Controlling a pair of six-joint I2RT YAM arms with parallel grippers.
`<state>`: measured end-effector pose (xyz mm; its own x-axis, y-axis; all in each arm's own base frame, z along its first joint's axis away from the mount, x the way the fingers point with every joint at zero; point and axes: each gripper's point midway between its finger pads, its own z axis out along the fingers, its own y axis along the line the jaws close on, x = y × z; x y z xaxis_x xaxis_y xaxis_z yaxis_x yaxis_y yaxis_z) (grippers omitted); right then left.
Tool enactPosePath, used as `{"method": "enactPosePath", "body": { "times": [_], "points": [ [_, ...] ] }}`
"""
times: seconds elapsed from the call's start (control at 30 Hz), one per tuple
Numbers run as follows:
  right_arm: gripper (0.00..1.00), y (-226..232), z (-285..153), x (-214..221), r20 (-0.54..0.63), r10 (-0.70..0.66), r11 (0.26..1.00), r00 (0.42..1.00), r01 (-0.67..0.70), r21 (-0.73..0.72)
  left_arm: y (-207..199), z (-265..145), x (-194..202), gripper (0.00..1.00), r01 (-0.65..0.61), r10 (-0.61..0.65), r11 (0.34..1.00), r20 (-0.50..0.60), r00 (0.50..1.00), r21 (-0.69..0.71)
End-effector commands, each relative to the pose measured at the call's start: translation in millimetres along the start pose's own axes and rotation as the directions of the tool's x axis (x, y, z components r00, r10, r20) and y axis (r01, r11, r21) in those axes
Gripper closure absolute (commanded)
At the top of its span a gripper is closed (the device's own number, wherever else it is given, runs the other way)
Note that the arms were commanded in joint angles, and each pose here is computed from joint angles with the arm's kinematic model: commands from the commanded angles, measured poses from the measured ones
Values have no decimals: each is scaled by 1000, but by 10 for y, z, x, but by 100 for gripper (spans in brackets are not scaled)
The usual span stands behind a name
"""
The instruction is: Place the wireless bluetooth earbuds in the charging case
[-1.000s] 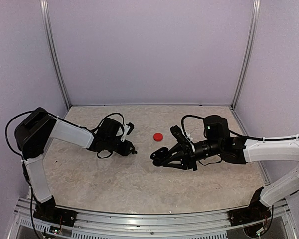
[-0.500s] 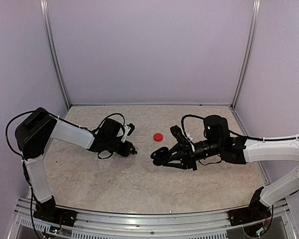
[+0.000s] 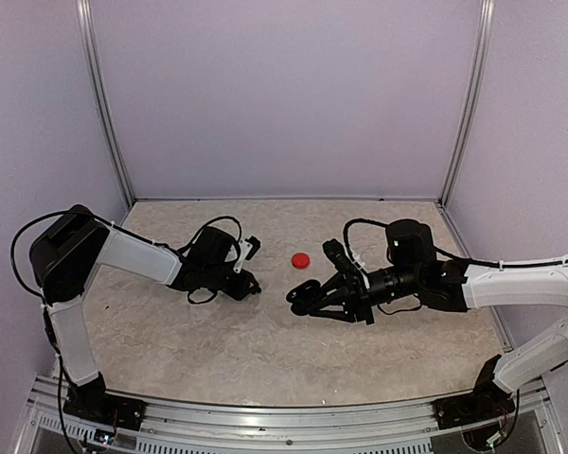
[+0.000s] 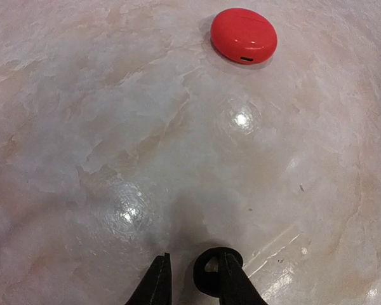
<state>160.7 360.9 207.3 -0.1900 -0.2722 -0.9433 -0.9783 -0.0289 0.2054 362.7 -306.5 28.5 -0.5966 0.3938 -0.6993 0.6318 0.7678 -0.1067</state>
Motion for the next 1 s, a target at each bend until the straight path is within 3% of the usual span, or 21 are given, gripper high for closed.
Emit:
{"method": "enactPosePath", "body": {
  "times": [0.0,0.17,0.47,0.77,0.97],
  "points": [
    [100,-23,-49,-70,16,-21,1000,1000,21,18,-35,42,150,75,-21,22,1000,-60,998,9],
    [100,-27,-54,-68,17,-20,1000,1000,20,21,-102,20,137,80,-20,23,999,-58,998,45],
    [100,-13,-61,-74,16,-21,1000,1000,21,20,-139,27,160,75,-14,18,998,-68,998,57],
    [100,-13,-64,-67,16,-20,1000,1000,20,20,-162,-5,116,90,-23,27,998,-55,998,59],
    [100,-2,-69,-75,19,-23,1000,1000,23,18,-215,-201,-72,100,-43,42,998,29,999,46]
  ]
}}
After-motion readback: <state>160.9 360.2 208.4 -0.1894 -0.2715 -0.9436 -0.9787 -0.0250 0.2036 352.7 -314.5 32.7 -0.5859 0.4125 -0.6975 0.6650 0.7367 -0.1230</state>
